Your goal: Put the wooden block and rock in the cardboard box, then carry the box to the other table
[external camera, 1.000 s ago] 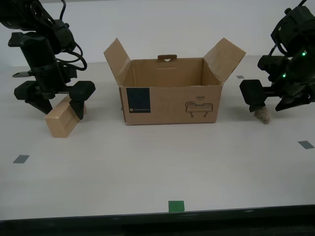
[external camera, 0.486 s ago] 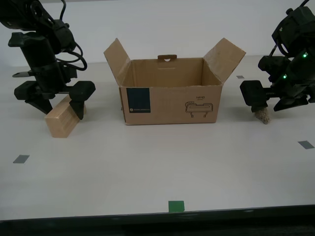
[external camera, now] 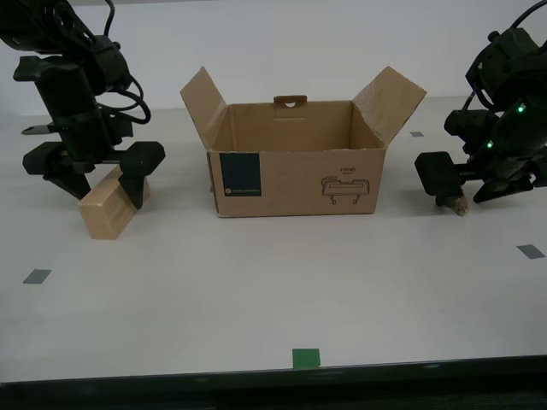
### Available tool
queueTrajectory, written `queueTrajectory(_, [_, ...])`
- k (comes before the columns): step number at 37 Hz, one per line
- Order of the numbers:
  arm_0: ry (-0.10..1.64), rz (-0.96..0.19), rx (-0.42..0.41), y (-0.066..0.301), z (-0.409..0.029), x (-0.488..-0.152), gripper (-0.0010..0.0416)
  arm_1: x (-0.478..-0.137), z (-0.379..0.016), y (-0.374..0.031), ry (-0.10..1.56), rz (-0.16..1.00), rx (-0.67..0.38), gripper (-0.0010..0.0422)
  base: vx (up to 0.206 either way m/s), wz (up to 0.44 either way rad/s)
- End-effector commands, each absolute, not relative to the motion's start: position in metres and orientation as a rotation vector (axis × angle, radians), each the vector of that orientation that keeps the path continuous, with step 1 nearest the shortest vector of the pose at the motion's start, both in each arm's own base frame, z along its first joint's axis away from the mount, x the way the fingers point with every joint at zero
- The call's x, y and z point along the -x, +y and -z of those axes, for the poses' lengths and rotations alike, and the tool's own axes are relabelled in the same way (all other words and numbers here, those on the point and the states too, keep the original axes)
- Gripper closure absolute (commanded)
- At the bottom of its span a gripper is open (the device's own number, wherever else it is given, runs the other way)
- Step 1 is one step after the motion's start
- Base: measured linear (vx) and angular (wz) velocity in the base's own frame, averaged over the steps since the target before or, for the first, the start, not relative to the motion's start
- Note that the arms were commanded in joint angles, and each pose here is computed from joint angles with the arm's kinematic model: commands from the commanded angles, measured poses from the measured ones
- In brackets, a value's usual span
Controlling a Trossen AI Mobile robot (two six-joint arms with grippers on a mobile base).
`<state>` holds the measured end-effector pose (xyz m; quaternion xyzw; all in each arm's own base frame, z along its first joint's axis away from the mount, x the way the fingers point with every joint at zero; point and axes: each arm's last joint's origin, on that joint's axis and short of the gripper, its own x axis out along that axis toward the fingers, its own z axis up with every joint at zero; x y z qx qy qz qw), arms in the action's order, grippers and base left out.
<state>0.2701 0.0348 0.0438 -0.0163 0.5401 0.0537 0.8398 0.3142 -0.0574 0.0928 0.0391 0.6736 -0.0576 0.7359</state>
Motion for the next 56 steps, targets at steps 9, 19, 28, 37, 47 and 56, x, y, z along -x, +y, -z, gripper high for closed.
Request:
queueTrajectory(9, [1.138, -0.12, 0.035, 0.036, -0.051, -0.277, 0.0121, -0.314, -0.093, -0.058, 1.479, 0.127, -0.082, 0.0241, 0.0, 0.0])
queueTrajectory(19, [1.136, -0.125, 0.038, 0.038, -0.052, -0.277, 0.0204, -0.315, -0.093, -0.058, 1.471, 0.101, -0.052, 0.041, 0.0, 0.0])
queueTrajectory(28, [1.132, -0.13, 0.041, 0.04, -0.052, -0.278, 0.0284, -0.315, -0.093, -0.058, 1.47, 0.098, -0.047, 0.041, 0.0, 0.0])
queueTrajectory(37, [1.136, -0.136, 0.039, 0.04, -0.052, -0.278, 0.0341, -0.315, -0.093, -0.058, 1.472, 0.101, -0.045, 0.0413, 0.0, 0.0])
queueTrajectory(47, [1.158, -0.137, 0.042, 0.04, -0.052, -0.275, 0.0404, -0.315, -0.093, -0.059, 1.48, 0.137, -0.012, 0.0413, 0.0, 0.0])
queueTrajectory(56, [1.124, -0.139, 0.041, 0.04, -0.07, -0.275, 0.0406, -0.315, -0.098, -0.059, 1.469, 0.142, -0.015, 0.0413, 0.0, 0.0])
